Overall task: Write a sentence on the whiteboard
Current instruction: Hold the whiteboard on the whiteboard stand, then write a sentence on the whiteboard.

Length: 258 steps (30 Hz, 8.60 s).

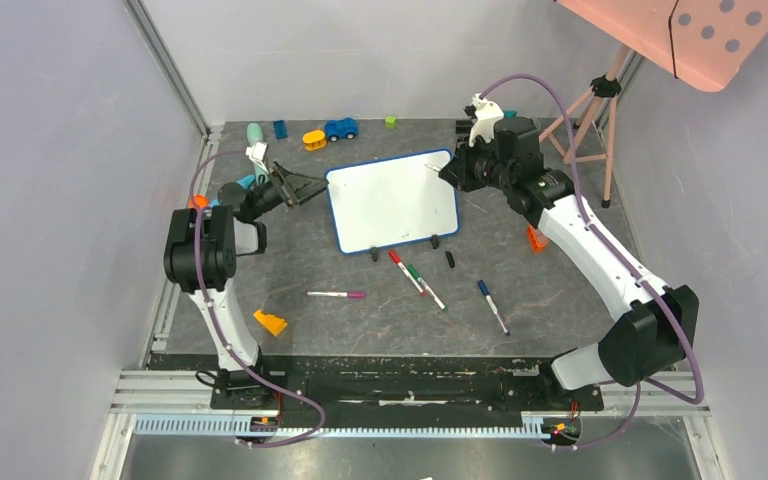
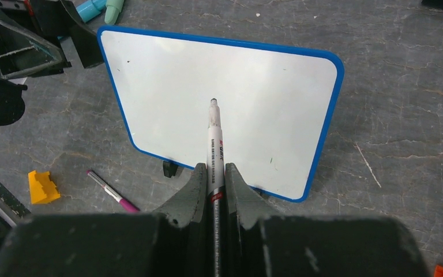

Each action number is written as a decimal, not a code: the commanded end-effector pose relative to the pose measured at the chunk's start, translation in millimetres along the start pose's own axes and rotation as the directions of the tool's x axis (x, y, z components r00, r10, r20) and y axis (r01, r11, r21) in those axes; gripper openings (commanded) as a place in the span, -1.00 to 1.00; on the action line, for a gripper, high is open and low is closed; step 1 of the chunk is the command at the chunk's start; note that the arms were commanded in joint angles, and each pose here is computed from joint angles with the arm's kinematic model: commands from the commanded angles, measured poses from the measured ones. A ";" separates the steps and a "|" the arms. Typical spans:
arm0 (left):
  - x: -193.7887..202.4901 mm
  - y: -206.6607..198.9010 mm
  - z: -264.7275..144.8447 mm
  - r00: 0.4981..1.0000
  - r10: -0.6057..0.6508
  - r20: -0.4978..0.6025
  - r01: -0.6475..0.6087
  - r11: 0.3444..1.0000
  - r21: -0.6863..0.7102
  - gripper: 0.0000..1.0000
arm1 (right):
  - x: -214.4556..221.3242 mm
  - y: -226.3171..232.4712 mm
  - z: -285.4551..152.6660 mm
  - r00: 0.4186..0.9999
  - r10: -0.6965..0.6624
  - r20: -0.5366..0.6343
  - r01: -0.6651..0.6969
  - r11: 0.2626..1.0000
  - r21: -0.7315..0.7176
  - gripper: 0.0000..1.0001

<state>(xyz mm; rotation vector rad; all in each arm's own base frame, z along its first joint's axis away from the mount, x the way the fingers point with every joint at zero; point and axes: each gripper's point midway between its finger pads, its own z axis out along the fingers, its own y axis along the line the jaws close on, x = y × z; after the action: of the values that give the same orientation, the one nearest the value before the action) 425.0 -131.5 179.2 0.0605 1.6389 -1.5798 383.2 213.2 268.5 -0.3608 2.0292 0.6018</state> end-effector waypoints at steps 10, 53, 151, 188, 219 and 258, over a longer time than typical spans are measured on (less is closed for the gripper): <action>45.4 -76.4 -25.7 0.998 -0.052 0.026 0.051 0.998 0.032 0.99 | -39.1 4.5 -5.0 0.992 -0.049 0.116 0.049 0.999 0.002 -1.00; 21.3 0.8 -7.6 0.983 0.169 -0.063 -0.166 0.985 0.053 0.99 | -55.4 5.8 8.3 0.991 -0.047 0.127 0.048 0.999 0.001 -1.00; 75.9 17.8 -5.3 0.971 0.214 -0.102 -0.215 0.977 0.003 -0.96 | -20.9 57.8 37.7 0.979 -0.180 0.094 0.182 0.983 -0.013 -1.00; 97.1 14.2 -11.6 0.972 0.166 -0.167 -0.159 0.986 0.054 -0.96 | -17.4 77.9 44.8 0.981 -0.168 0.095 0.175 0.981 -0.078 -1.00; 106.8 -2.1 12.8 0.937 0.113 -0.329 -0.053 0.981 0.185 -0.96 | -16.3 114.1 63.4 0.968 -0.232 0.099 0.240 0.967 -0.089 -1.00; 121.2 -12.4 12.2 0.928 0.143 -0.345 -0.072 0.975 0.210 -0.96 | 11.3 120.7 89.3 0.961 -0.276 0.030 0.278 0.955 -0.107 -1.00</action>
<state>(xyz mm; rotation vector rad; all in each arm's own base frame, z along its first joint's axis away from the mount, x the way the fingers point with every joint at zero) 364.9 -203.6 115.4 0.4651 1.7261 -1.6874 375.3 351.1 229.4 -0.7114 1.9601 0.5208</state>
